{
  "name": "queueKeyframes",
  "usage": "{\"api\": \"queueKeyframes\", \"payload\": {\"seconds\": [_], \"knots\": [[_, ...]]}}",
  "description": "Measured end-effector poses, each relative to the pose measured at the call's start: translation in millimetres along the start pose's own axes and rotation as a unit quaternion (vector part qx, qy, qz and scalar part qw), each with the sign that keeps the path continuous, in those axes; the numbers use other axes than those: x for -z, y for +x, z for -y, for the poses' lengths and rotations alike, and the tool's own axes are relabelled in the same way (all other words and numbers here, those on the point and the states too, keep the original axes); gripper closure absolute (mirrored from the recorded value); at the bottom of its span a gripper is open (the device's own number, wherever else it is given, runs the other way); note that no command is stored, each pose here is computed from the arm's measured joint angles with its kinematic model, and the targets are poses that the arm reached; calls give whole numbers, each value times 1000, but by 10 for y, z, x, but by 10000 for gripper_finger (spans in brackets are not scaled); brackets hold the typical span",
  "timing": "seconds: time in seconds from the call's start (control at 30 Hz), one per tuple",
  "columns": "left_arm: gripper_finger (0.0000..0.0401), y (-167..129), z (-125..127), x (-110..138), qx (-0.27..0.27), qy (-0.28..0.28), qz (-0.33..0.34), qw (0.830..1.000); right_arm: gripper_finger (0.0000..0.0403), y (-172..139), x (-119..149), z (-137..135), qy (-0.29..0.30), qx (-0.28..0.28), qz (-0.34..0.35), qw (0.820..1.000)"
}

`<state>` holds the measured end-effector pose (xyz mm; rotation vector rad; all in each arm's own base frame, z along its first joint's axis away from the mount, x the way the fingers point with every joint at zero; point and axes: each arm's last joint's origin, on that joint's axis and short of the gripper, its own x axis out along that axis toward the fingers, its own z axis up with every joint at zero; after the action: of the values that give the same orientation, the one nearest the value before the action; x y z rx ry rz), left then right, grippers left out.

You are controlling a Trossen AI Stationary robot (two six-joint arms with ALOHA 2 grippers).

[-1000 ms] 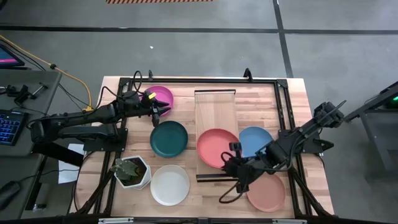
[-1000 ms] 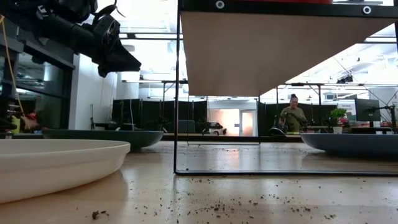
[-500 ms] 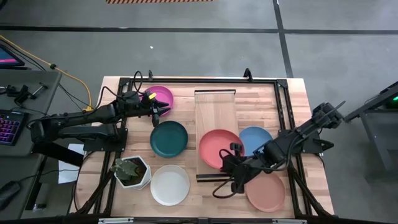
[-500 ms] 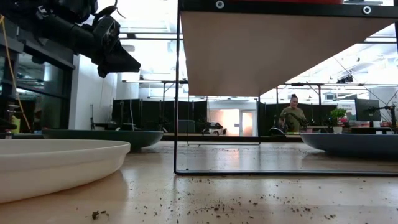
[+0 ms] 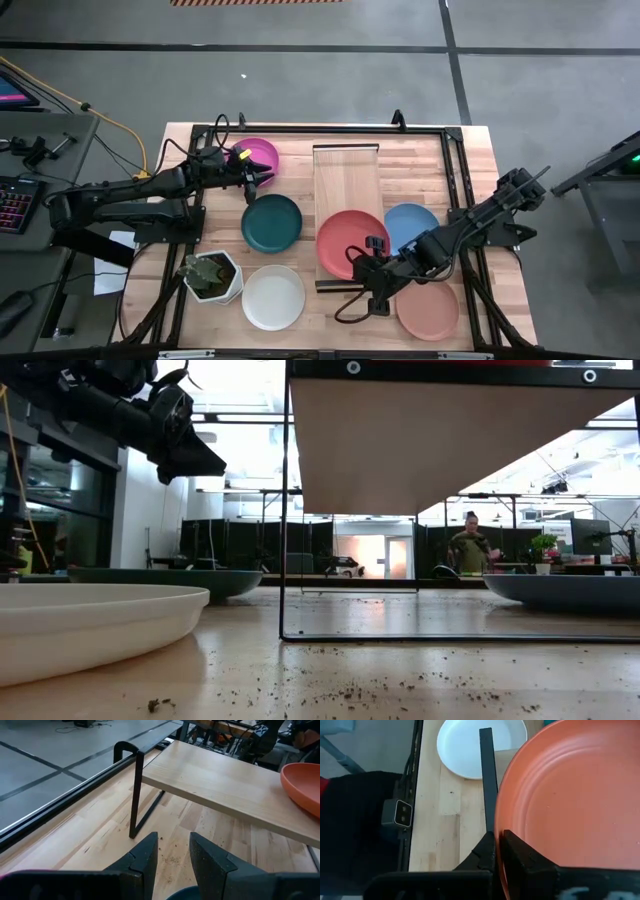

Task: Place and stack plates onto a shelf
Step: Put the orange plate on the shelf

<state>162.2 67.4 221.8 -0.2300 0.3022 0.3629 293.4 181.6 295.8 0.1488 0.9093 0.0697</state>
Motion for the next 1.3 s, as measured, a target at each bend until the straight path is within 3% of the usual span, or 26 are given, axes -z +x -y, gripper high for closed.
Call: {"api": "queueKeyframes", "payload": {"seconds": [0.37, 0.77, 1.3], "knots": [[297, -1, 0, 0, 0, 0, 0, 1000, 400, 1, 0, 0, 7, -1, -1, 1000], [297, 0, 1, 0, 1, 1, 0, 1000, 325, 5, 5, -3, 14, -3, -3, 1000], [297, 0, 1, 0, 1, 1, 0, 1000, 289, -59, -86, -38, 5, -13, 20, 1000]]}}
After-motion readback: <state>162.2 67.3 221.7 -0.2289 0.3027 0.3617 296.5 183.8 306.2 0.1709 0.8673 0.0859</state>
